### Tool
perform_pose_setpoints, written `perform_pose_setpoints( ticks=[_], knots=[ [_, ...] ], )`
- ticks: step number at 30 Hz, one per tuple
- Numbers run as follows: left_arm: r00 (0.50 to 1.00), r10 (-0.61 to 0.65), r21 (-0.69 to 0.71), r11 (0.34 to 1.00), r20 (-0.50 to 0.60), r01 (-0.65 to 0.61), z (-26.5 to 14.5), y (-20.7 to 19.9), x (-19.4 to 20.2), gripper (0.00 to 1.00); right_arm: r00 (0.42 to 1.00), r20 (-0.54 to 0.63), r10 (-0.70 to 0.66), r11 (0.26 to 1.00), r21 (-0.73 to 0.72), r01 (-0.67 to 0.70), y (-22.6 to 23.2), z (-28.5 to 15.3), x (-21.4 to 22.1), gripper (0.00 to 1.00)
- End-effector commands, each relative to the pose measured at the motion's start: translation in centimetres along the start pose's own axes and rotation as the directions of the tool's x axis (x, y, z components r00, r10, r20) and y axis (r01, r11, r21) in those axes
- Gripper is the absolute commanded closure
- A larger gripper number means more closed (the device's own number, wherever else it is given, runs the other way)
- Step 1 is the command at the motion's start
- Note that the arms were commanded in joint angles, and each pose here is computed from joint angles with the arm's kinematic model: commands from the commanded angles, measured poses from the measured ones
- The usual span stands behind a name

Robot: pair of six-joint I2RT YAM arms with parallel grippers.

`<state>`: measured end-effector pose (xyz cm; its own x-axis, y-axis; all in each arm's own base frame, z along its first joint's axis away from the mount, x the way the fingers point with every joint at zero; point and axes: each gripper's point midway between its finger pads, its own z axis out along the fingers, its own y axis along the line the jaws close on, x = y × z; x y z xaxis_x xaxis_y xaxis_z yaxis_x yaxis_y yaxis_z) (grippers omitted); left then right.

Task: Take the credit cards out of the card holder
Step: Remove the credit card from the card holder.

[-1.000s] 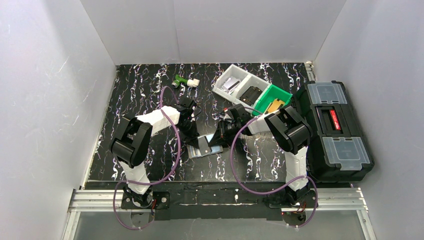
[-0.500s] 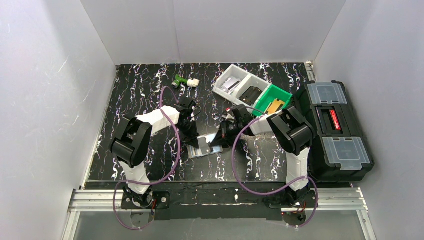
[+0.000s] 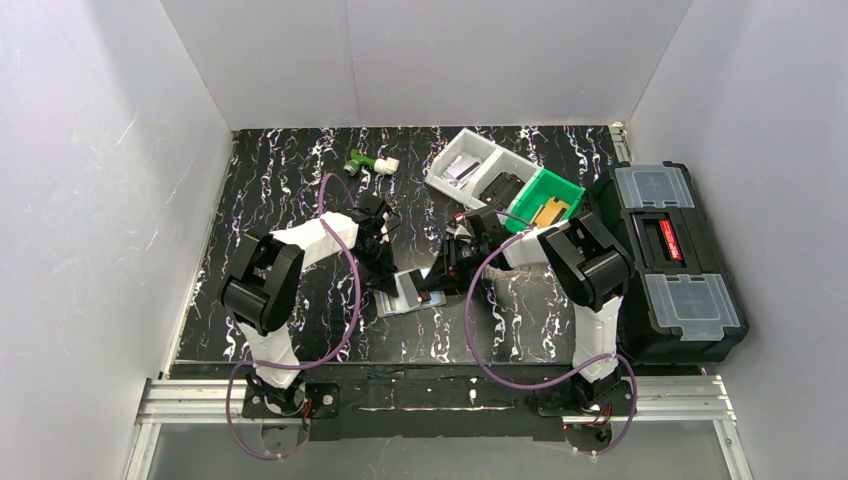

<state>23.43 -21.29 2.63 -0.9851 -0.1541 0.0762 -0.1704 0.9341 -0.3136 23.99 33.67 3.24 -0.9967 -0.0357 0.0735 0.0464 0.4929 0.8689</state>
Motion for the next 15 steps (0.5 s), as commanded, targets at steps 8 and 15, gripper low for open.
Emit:
perform_pose_setpoints(
  ticks=[8, 15],
  knots=[
    [1.000, 0.003, -0.170, 0.985, -0.019, -0.006, 2.5, 4.4, 0.5, 1.00, 0.999, -0.040, -0.023, 0.999, 0.027, 0.024, 0.0, 1.8, 0.2, 0.69],
    [1.000, 0.002, -0.172, 0.985, -0.018, -0.005, 2.4, 4.4, 0.6, 1.00, 0.999, -0.034, -0.023, 0.999, 0.043, 0.025, -0.3, 1.8, 0.2, 0.84]
  ],
)
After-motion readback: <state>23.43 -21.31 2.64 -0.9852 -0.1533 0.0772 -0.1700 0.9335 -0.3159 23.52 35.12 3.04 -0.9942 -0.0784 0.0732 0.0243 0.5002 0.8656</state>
